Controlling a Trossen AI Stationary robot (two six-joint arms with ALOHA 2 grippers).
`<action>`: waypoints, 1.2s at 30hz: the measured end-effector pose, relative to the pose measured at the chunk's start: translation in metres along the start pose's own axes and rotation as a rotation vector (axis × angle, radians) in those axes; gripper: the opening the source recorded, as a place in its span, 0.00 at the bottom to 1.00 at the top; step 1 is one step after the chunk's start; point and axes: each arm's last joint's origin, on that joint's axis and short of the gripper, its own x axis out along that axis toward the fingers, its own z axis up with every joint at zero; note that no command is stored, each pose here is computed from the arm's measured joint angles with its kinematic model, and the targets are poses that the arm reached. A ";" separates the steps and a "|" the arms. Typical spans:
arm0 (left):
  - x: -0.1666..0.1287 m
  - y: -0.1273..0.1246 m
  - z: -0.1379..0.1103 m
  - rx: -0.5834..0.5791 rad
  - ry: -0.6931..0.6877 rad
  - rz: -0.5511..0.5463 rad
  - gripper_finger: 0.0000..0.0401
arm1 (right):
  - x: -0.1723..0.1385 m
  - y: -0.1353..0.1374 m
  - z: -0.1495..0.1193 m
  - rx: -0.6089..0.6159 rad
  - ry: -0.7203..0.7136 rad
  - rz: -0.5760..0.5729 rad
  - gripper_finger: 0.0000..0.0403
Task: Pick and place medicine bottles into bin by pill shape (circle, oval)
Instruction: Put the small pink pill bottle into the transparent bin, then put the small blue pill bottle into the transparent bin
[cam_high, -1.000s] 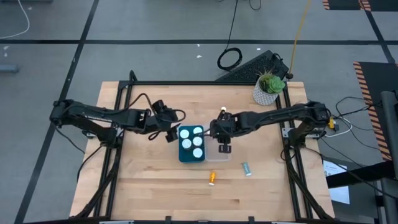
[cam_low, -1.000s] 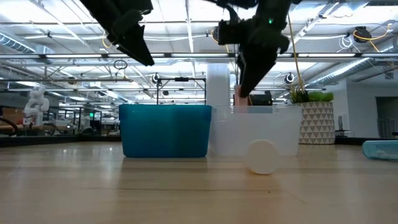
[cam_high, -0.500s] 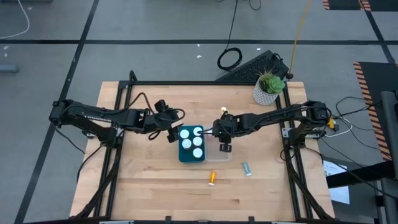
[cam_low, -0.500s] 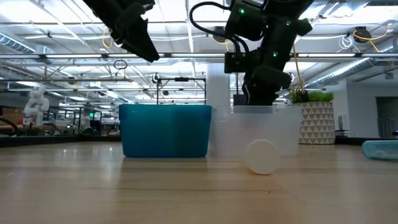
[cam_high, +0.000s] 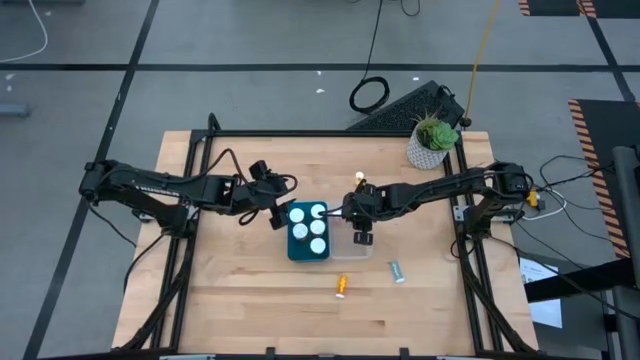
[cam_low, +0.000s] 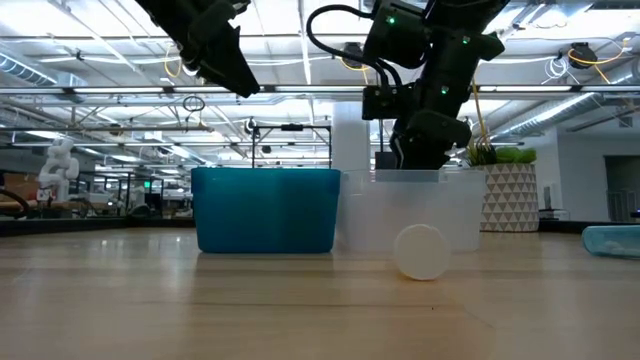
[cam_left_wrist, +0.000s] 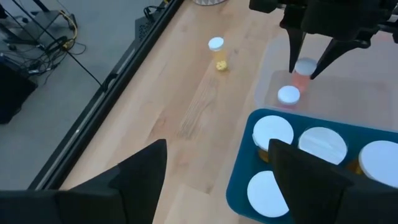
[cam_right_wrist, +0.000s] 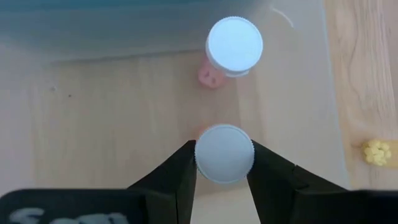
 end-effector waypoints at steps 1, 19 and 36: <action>0.000 0.000 0.000 0.000 0.000 0.000 0.71 | 0.000 0.000 0.000 0.000 0.000 0.000 0.31; 0.000 -0.002 0.000 0.002 0.003 -0.033 0.71 | -0.065 0.008 -0.001 0.031 -0.162 0.037 0.58; -0.002 -0.005 0.006 0.033 -0.054 -0.068 0.71 | -0.141 0.104 -0.071 0.229 -0.181 -0.001 0.56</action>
